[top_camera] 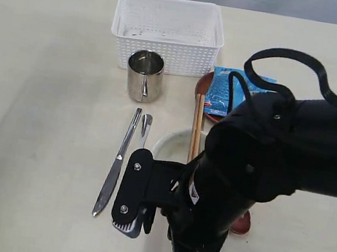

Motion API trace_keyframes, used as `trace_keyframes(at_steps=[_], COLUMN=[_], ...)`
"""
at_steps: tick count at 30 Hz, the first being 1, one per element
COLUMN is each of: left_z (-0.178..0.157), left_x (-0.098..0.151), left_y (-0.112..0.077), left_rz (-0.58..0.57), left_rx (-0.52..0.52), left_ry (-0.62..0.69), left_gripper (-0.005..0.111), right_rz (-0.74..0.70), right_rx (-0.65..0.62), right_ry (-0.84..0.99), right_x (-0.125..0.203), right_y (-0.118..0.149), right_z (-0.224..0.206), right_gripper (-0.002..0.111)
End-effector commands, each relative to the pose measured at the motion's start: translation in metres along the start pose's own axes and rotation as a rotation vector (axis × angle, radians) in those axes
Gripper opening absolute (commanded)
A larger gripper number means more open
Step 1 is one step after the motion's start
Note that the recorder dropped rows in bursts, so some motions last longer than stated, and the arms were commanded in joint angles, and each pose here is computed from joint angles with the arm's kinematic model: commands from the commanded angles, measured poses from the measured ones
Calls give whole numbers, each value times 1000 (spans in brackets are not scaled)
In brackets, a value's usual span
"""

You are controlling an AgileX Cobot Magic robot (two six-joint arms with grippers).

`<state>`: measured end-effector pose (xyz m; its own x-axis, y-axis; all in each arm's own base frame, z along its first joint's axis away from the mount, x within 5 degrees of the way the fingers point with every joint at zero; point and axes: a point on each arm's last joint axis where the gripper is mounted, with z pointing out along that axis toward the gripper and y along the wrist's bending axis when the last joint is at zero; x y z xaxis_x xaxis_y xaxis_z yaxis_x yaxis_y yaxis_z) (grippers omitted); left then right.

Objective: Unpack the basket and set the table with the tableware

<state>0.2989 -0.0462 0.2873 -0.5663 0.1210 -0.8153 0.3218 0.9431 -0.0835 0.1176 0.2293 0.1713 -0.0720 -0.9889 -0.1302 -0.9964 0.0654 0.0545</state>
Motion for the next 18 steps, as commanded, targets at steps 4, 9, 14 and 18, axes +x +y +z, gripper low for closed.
trace_keyframes(at_steps=[4, 9, 14, 18], left_z=[-2, -2, -2, -2], left_x=[0, 0, 0, 0], left_y=[-1, -1, -1, -1], left_rz=[13, 13, 13, 13], left_rx=[-5, -5, -5, -7], left_ry=[-7, -7, -7, -9], left_gripper=[0, 0, 0, 0], right_rz=[-26, -30, -23, 24], right_rx=[34, 34, 25, -28], right_ry=[3, 3, -4, -45], right_x=[0, 0, 0, 2], right_y=[-2, -2, -1, 8], right_z=[0, 0, -2, -17], right_gripper=[-1, -1, -1, 0])
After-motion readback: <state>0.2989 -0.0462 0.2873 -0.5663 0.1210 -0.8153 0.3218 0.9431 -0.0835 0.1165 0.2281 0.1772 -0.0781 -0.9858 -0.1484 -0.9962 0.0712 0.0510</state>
